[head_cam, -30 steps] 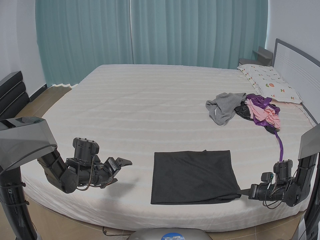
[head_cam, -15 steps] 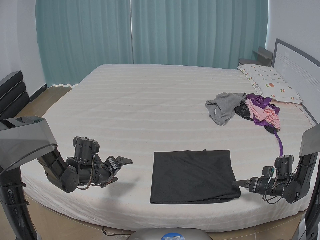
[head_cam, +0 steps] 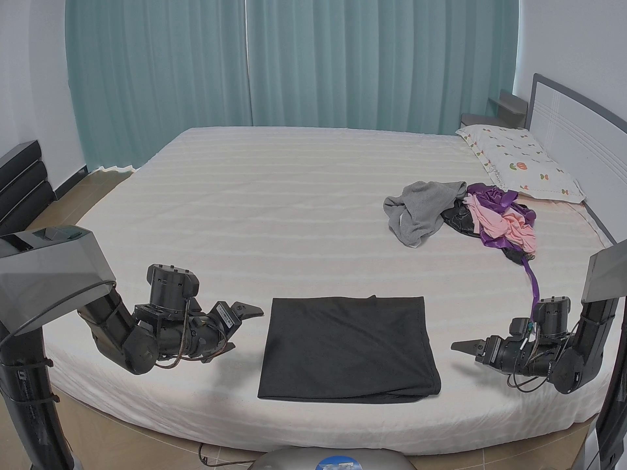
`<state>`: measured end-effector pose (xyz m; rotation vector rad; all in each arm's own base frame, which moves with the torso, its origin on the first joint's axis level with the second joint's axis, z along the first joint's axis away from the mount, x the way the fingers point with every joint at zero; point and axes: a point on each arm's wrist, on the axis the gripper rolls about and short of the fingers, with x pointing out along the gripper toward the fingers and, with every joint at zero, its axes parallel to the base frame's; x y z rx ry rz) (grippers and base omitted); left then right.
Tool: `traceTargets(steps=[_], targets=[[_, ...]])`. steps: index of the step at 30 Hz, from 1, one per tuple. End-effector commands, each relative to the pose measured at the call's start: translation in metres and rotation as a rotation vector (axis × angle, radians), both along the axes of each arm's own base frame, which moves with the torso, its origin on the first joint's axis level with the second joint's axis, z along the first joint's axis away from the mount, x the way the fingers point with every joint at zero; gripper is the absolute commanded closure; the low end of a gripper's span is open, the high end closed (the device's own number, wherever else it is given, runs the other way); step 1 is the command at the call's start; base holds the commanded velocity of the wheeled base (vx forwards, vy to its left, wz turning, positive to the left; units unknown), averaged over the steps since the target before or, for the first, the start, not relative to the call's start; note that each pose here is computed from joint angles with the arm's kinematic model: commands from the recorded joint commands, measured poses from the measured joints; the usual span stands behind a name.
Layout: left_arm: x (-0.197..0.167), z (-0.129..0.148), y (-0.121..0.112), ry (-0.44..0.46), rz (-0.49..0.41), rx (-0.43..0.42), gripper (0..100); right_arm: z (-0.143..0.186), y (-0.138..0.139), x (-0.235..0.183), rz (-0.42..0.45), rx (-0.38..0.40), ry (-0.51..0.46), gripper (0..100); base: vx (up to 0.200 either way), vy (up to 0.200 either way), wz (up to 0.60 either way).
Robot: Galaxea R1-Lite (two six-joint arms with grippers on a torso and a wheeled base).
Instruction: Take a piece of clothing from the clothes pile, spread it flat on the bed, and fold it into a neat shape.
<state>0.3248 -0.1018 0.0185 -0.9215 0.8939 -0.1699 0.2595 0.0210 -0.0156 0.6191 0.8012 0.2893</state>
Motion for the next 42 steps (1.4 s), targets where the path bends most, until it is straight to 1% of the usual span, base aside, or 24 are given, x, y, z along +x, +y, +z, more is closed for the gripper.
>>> traceTargets(steps=[1,3,6,7,9,10,11,12,13,17,22,26,35,40,42], targets=[[0.006,-0.006,-0.008,-0.004,-0.003,0.014,0,0.003,0.013,0.008,0.016,0.033,-0.015,0,0.0,0.0,0.0],[0.009,-0.008,-0.013,-0.01,0.002,0.027,0,0.003,0.018,0.013,0.011,0.046,-0.016,0,0.0,0.0,0.0],[0.023,-0.011,-0.02,-0.039,0.026,0.047,0,0.002,0.038,0.033,0.001,0.066,-0.033,0,0.0,0.0,0.0],[0.023,-0.011,-0.02,-0.039,0.026,0.047,0,0.002,0.038,0.033,0.001,0.066,-0.033,0,0.0,0.0,0.0],[0.033,-0.01,-0.023,-0.061,0.03,0.034,0,-0.002,0.059,0.05,0.017,0.048,-0.06,0,0.0,0.0,0.0],[0.033,-0.01,-0.023,-0.061,0.03,0.034,0,-0.002,0.06,0.05,0.019,0.047,-0.06,0,0.0,0.0,0.0],[0.033,-0.011,-0.024,-0.064,0.031,0.034,0,-0.003,0.071,0.061,0.024,0.037,-0.073,0,0.0,0.0,0.0],[0.033,-0.011,-0.024,-0.064,0.031,0.034,0,-0.003,0.071,0.061,0.024,0.037,-0.073,0,0.0,0.0,0.0],[0.032,-0.011,-0.023,-0.063,0.031,0.035,0,-0.005,0.078,0.078,0.02,0.031,-0.083,0,0.0,0.0,0.0],[0.032,-0.012,-0.023,-0.062,0.033,0.036,0,-0.012,0.084,0.106,0.009,0.032,-0.086,0,0.0,0.0,0.0],[0.03,-0.012,-0.023,-0.059,0.032,0.038,0,-0.012,0.083,0.121,-0.004,0.032,-0.092,0,0.0,0.0,0.0],[0.029,-0.013,-0.024,-0.055,0.031,0.043,0,-0.016,0.082,0.127,-0.008,0.029,-0.084,0,0.0,0.0,0.0],[0.027,-0.013,-0.024,-0.052,0.028,0.045,0,-0.016,0.081,0.139,-0.02,0.032,-0.116,0,0.0,0.0,0.0],[0.027,-0.013,-0.024,-0.052,0.028,0.045,0,-0.019,0.078,0.147,-0.065,0.002,-0.106,0,0.0,0.0,0.0],[0.027,-0.013,-0.024,-0.052,0.028,0.045,0,-0.02,0.078,0.149,-0.072,0.001,-0.107,0,0.0,0.0,0.0]])
